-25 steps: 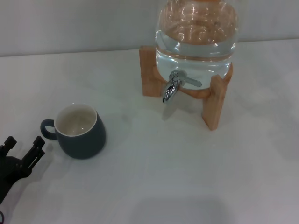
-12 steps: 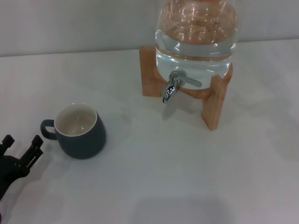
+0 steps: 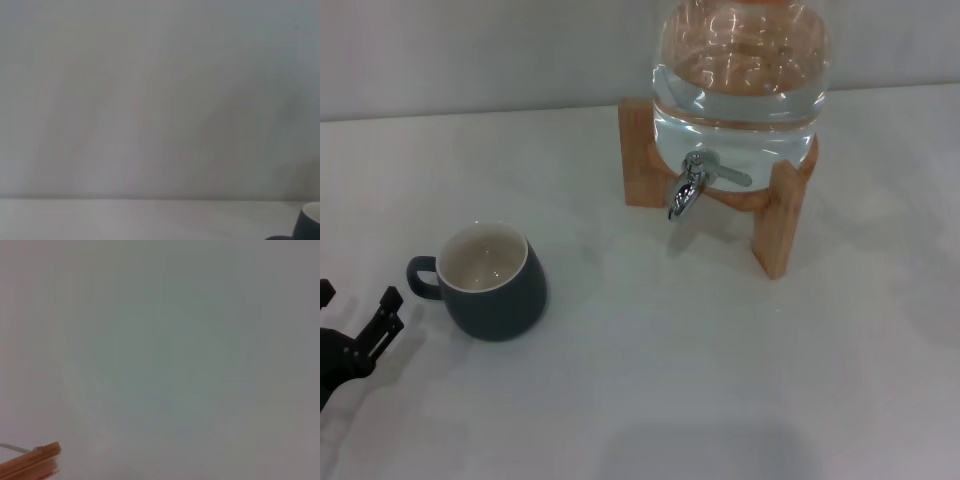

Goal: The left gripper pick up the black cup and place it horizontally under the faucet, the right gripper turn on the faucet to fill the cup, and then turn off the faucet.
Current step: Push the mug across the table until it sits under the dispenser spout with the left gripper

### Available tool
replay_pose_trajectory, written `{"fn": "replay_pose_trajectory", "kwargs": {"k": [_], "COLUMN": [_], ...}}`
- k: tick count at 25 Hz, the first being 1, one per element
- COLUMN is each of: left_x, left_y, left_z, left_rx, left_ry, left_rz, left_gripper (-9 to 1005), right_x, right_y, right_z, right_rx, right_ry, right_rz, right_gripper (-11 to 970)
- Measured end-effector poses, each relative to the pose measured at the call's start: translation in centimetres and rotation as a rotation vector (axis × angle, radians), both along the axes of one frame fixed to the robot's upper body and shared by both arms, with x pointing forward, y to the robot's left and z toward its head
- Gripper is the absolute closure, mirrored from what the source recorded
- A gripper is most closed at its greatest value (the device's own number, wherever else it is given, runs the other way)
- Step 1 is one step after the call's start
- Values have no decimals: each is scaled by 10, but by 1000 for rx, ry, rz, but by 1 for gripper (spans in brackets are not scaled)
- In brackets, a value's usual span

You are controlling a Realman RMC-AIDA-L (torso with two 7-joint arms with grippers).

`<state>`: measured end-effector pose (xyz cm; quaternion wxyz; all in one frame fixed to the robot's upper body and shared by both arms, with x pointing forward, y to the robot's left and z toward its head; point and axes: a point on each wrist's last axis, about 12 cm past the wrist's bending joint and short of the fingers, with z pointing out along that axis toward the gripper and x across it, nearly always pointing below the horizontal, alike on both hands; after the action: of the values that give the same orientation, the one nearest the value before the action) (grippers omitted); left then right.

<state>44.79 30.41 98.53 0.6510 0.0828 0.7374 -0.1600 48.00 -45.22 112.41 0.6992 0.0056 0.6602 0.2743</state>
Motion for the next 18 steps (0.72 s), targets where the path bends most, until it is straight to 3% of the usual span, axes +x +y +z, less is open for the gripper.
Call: {"fn": "replay_pose_trajectory", "kwargs": {"k": [5, 18], "left_x": [1, 6], "left_y": [2, -1], "left_z": [1, 4], "left_rx": [66, 58], "left_ry": [-32, -53], "left_rz": [15, 10], "left_gripper": [129, 128], "right_x": [0, 2], "right_y": [1, 2], "right_z": [-1, -1], "right_rx": [3, 4], "right_ry": [0, 0], "right_rz": [0, -1], "right_gripper": [116, 116]}}
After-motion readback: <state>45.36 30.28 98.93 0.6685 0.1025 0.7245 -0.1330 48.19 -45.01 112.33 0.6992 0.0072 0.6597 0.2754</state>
